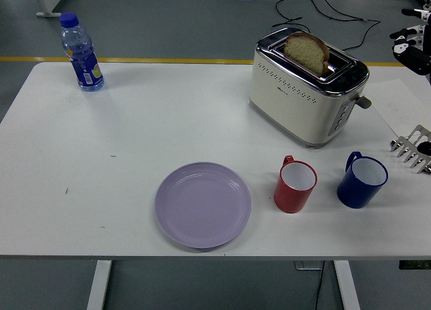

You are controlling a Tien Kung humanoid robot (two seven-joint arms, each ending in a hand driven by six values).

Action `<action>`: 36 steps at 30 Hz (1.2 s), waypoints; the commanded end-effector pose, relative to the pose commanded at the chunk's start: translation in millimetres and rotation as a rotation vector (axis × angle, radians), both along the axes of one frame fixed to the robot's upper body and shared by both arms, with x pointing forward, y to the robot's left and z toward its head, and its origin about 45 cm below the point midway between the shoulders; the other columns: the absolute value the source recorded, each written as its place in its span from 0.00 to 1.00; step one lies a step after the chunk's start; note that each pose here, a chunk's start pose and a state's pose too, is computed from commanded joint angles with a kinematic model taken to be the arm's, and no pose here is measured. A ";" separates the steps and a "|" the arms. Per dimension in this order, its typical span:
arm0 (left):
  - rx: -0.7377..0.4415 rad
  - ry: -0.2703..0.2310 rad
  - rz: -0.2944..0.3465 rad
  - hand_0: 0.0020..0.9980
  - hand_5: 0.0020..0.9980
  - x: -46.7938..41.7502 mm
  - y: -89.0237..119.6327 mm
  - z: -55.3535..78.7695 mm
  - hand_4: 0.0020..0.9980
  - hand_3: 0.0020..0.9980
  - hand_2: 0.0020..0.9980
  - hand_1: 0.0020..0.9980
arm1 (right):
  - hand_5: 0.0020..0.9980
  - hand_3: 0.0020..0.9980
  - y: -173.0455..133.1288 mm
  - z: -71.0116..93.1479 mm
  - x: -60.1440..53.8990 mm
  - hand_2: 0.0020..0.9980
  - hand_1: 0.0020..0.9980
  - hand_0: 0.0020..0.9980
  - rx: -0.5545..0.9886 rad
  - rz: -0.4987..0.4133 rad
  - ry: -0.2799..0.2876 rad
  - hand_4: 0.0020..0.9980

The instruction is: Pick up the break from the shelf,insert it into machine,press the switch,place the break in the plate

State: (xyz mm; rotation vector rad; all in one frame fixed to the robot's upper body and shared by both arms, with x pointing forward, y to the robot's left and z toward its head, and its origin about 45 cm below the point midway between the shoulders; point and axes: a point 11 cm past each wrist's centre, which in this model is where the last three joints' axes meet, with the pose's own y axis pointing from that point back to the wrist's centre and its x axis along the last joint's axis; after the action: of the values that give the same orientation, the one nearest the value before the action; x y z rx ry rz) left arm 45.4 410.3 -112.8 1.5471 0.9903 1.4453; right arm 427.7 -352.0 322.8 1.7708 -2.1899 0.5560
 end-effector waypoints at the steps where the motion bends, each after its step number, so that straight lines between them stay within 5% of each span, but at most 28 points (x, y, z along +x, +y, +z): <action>1: 0.000 0.000 0.000 0.66 0.99 -0.1 0.0 0.0 0.32 0.61 0.59 0.57 | 0.00 0.74 -1.6 -2.8 -1.5 0.38 0.29 0.27 -0.004 0.000 0.009 0.37; 10: 0.000 0.001 -0.001 0.66 0.99 -0.5 0.4 0.0 0.32 0.61 0.59 0.57 | 0.00 0.74 -17.2 -29.2 -15.5 0.34 0.23 0.14 -0.147 0.001 0.141 0.38; 20: -0.001 0.003 -0.002 0.66 0.99 -0.9 -0.2 -0.2 0.32 0.61 0.59 0.57 | 0.00 0.72 -6.1 -61.7 -17.3 0.33 0.21 0.13 -0.234 0.057 0.279 0.39; 36: -0.002 0.003 -0.002 0.66 1.00 -0.1 -0.9 -0.3 0.32 0.61 0.59 0.57 | 0.03 0.72 7.8 -83.6 -15.0 0.32 0.21 0.11 -0.254 0.092 0.349 0.40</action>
State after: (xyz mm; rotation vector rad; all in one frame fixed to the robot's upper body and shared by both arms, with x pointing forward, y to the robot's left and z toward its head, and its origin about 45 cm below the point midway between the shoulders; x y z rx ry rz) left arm 45.3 409.3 -113.1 1.5489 0.9909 1.4407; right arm 412.7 -344.3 239.3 1.6923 -1.7307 0.4778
